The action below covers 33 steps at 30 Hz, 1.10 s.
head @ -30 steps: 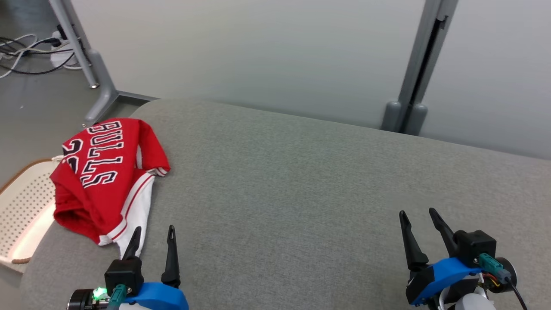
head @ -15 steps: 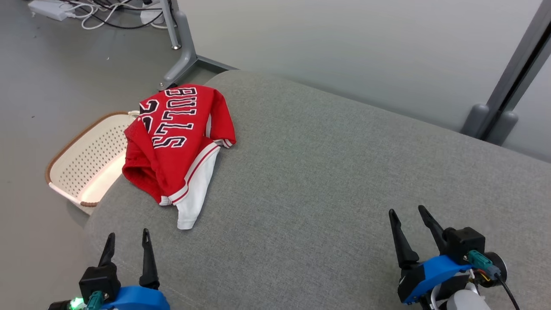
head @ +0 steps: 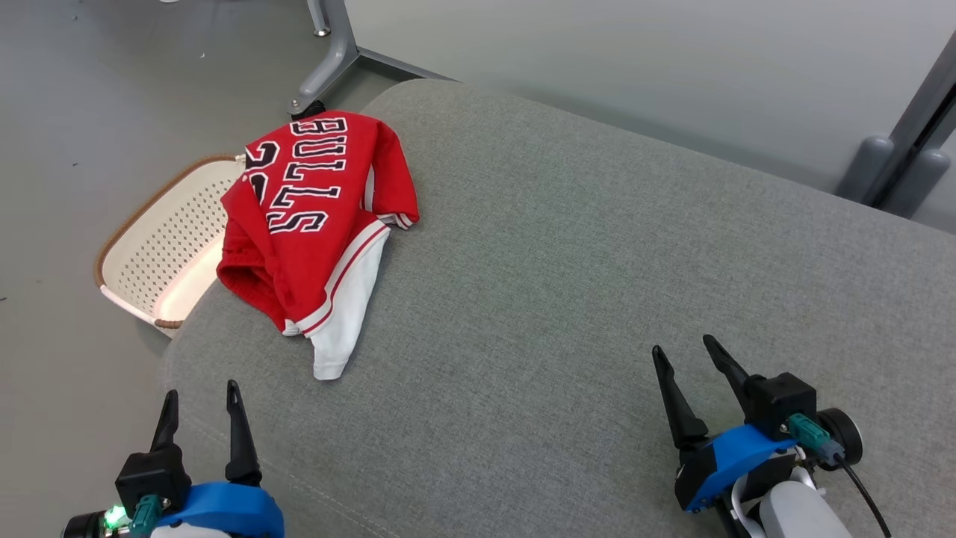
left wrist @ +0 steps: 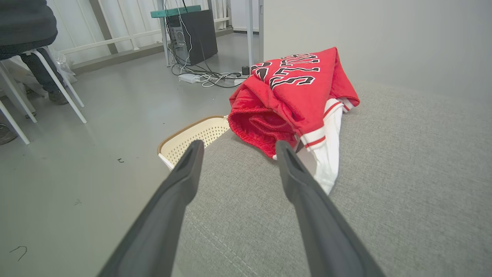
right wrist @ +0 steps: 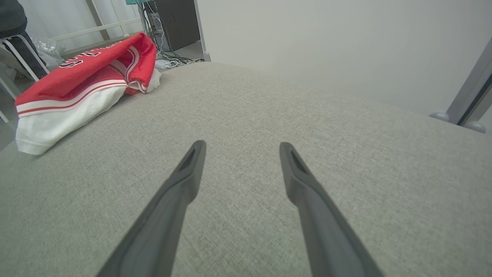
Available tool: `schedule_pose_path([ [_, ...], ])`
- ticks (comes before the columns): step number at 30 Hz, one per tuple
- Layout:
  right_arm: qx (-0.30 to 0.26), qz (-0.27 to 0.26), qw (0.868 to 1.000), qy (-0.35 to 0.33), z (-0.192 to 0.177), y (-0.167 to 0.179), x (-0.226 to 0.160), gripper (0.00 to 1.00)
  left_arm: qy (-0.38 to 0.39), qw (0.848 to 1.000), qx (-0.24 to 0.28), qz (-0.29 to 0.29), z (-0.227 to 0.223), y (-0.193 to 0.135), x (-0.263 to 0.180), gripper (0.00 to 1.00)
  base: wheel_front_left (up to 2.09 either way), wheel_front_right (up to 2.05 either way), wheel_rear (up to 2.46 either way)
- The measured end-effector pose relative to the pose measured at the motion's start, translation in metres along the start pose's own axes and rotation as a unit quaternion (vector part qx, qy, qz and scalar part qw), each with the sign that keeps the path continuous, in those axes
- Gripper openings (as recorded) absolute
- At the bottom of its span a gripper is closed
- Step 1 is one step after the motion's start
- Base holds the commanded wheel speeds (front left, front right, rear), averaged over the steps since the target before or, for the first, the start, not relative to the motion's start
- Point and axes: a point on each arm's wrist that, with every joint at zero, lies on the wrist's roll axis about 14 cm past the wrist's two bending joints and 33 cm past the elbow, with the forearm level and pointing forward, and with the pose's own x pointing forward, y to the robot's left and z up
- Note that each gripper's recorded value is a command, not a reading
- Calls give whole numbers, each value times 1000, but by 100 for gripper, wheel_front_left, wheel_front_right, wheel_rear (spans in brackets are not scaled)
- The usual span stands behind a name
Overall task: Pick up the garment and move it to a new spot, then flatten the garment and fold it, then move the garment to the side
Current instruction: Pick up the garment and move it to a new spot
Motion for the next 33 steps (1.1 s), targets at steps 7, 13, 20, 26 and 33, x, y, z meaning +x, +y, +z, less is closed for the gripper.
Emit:
schedule_pose_path([
  [7,-10,-1,1000,7,-11,-15,-1,100,5,1000,11,-16,5,-15,29,100,0,0,0],
  [13,-16,-13,1000,18,-27,-42,-5,100,9,999,13,-35,11,-41,69,100,0,0,0],
  [20,-15,-22,999,22,-37,-60,-7,100,28,998,37,-53,5,-61,105,100,0,0,0],
  [26,-4,-37,999,23,-43,-77,-8,100,73,991,101,-55,-18,-68,131,100,0,0,0],
  [33,-3,-62,998,20,-42,-97,-14,100,100,989,111,-23,-31,-64,145,96,0,0,0],
])
